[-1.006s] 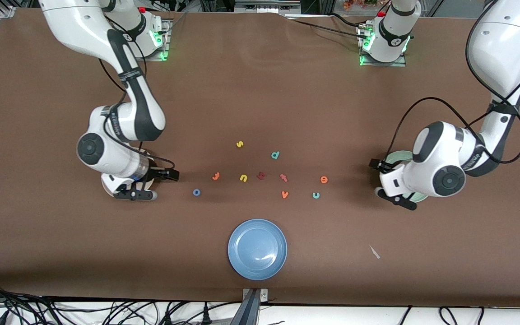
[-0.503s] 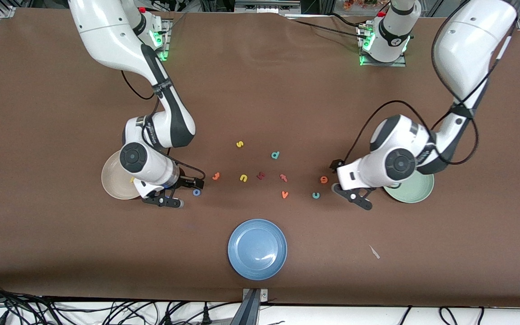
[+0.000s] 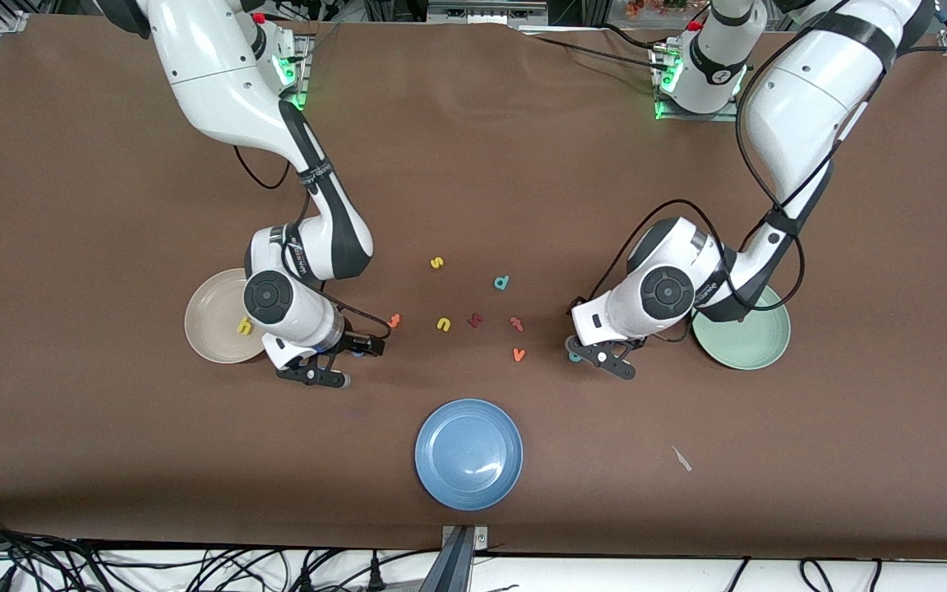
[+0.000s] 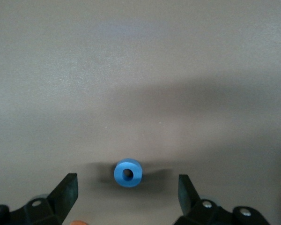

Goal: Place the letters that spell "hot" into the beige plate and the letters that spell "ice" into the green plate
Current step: 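Move the right gripper to the blue o while the left gripper reaches the 6, then grasp the blue o and orange 6 with the right and left grippers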

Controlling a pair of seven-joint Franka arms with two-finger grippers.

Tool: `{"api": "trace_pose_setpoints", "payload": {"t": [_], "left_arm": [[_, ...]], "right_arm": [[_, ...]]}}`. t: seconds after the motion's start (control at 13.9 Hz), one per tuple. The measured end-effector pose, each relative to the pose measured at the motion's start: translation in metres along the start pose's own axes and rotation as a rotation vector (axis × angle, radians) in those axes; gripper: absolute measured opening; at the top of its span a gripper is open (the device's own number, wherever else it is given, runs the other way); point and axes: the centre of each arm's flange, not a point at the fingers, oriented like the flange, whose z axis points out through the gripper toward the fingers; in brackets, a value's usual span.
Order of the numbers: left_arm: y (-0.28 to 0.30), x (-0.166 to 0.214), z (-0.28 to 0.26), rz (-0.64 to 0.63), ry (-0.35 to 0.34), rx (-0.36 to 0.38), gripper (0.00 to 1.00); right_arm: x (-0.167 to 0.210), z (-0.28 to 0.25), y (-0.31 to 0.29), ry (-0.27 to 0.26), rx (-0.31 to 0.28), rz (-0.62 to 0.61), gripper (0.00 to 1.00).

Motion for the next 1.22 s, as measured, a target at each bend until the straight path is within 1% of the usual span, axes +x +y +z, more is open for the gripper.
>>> {"api": "trace_pose_setpoints", "payload": {"t": [0.07, 0.14, 0.22, 0.29, 0.36, 0.43, 0.5, 0.58, 0.65, 0.72, 0.86, 0.93, 1.01, 1.08, 1.22], "left_arm": [[-0.001, -0.001, 0.009, -0.010, -0.003, 0.032, 0.86], [0.001, -0.001, 0.015, -0.022, -0.006, 0.047, 0.84], [0.003, -0.002, 0.018, -0.028, -0.009, 0.053, 0.84], [0.004, -0.002, 0.020, -0.033, -0.010, 0.053, 0.81], [0.005, -0.002, 0.020, -0.036, -0.010, 0.054, 0.81], [0.005, -0.002, 0.020, -0.037, -0.010, 0.054, 0.78], [0.005, -0.002, 0.020, -0.038, -0.010, 0.054, 0.78], [0.005, -0.002, 0.020, -0.039, -0.010, 0.054, 0.78], [0.006, -0.002, 0.020, -0.039, -0.010, 0.054, 0.78], [0.006, -0.002, 0.020, -0.038, -0.010, 0.054, 0.77], [0.011, -0.003, 0.023, -0.036, -0.016, 0.054, 0.74], [0.016, -0.004, 0.025, -0.039, -0.021, 0.054, 0.74], [0.019, -0.005, 0.026, -0.038, -0.024, 0.054, 0.70], [0.020, -0.005, 0.026, -0.039, -0.024, 0.055, 0.70], [0.020, -0.005, 0.024, -0.042, -0.020, 0.056, 0.57]], "right_arm": [[-0.001, 0.001, -0.001, 0.003, -0.011, -0.012, 0.90], [-0.002, 0.003, -0.002, 0.004, -0.019, -0.018, 0.85], [-0.003, 0.004, -0.004, 0.004, -0.024, -0.025, 0.82], [-0.005, 0.005, -0.006, 0.003, -0.025, -0.029, 0.78], [-0.006, 0.006, -0.008, 0.003, -0.027, -0.033, 0.77], [-0.007, 0.006, -0.009, 0.002, -0.027, -0.036, 0.74], [-0.008, 0.006, -0.010, 0.002, -0.028, -0.038, 0.73], [-0.008, 0.006, -0.010, 0.002, -0.028, -0.038, 0.70], [-0.007, 0.006, -0.010, 0.003, -0.028, -0.037, 0.69], [-0.007, 0.006, -0.010, 0.003, -0.028, -0.037, 0.66], [-0.007, 0.006, -0.009, 0.004, -0.029, -0.037, 0.65], [-0.007, 0.006, -0.009, 0.004, -0.029, -0.037, 0.60], [-0.007, 0.007, -0.009, 0.004, -0.030, -0.038, 0.57], [-0.007, 0.007, -0.009, 0.003, -0.031, -0.038, 0.57], [-0.007, 0.009, -0.009, 0.003, -0.039, -0.044, 0.54]]}}
